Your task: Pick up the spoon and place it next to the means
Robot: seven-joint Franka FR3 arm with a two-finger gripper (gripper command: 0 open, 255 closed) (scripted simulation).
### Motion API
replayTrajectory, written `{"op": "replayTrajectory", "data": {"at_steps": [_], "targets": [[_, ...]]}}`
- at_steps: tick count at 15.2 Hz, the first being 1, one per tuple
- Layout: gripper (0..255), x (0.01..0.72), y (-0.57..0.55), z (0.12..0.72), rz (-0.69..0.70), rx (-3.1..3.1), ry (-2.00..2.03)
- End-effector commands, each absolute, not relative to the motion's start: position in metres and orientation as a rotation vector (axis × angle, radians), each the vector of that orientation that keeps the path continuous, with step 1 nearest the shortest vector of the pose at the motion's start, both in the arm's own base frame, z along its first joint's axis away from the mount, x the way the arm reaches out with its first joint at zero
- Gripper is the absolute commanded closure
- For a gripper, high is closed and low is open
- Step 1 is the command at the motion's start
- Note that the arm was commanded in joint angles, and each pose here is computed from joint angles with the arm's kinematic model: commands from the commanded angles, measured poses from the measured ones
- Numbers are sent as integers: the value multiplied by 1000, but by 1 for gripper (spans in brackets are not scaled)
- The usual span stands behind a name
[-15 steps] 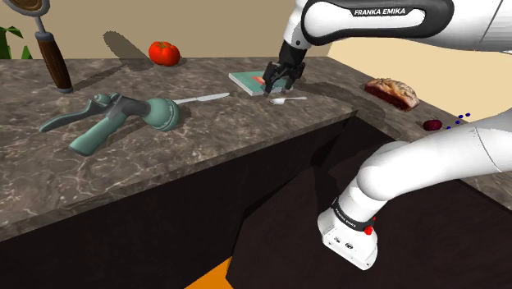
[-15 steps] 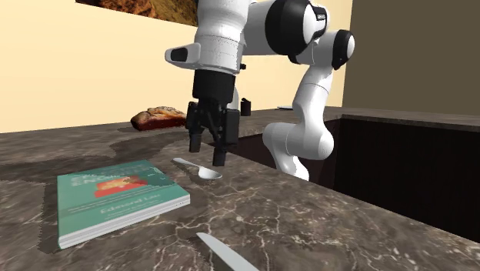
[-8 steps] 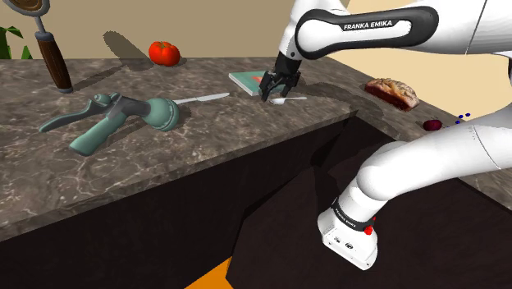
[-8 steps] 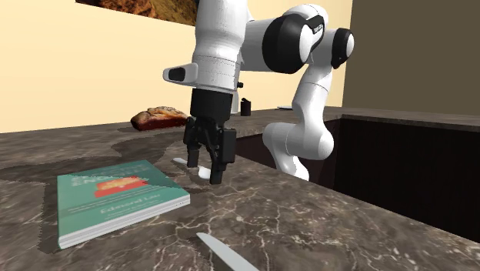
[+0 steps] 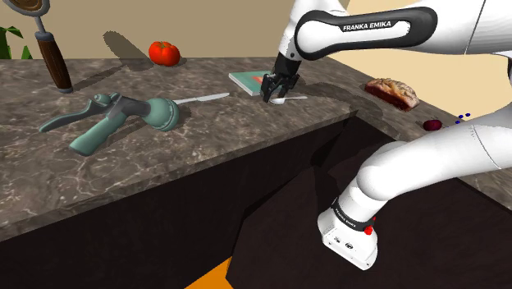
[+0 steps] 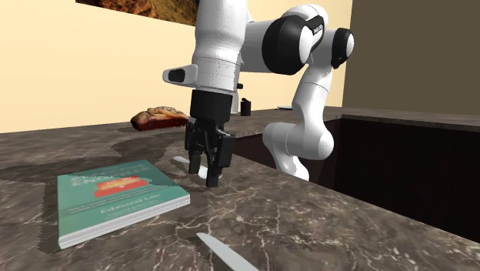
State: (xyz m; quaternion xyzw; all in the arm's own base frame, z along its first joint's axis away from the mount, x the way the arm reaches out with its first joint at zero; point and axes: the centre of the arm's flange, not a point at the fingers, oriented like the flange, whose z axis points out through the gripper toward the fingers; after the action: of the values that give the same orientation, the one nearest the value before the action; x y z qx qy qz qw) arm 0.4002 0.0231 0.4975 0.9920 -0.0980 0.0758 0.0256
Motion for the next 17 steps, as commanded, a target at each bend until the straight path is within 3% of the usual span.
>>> {"op": "replayTrajectory", "data": {"at_steps": [1, 8, 17], "targets": [[255, 400, 23, 497, 234, 3066, -303], [255, 400, 23, 497, 234, 3066, -303], [255, 400, 23, 545, 234, 3066, -303]]}}
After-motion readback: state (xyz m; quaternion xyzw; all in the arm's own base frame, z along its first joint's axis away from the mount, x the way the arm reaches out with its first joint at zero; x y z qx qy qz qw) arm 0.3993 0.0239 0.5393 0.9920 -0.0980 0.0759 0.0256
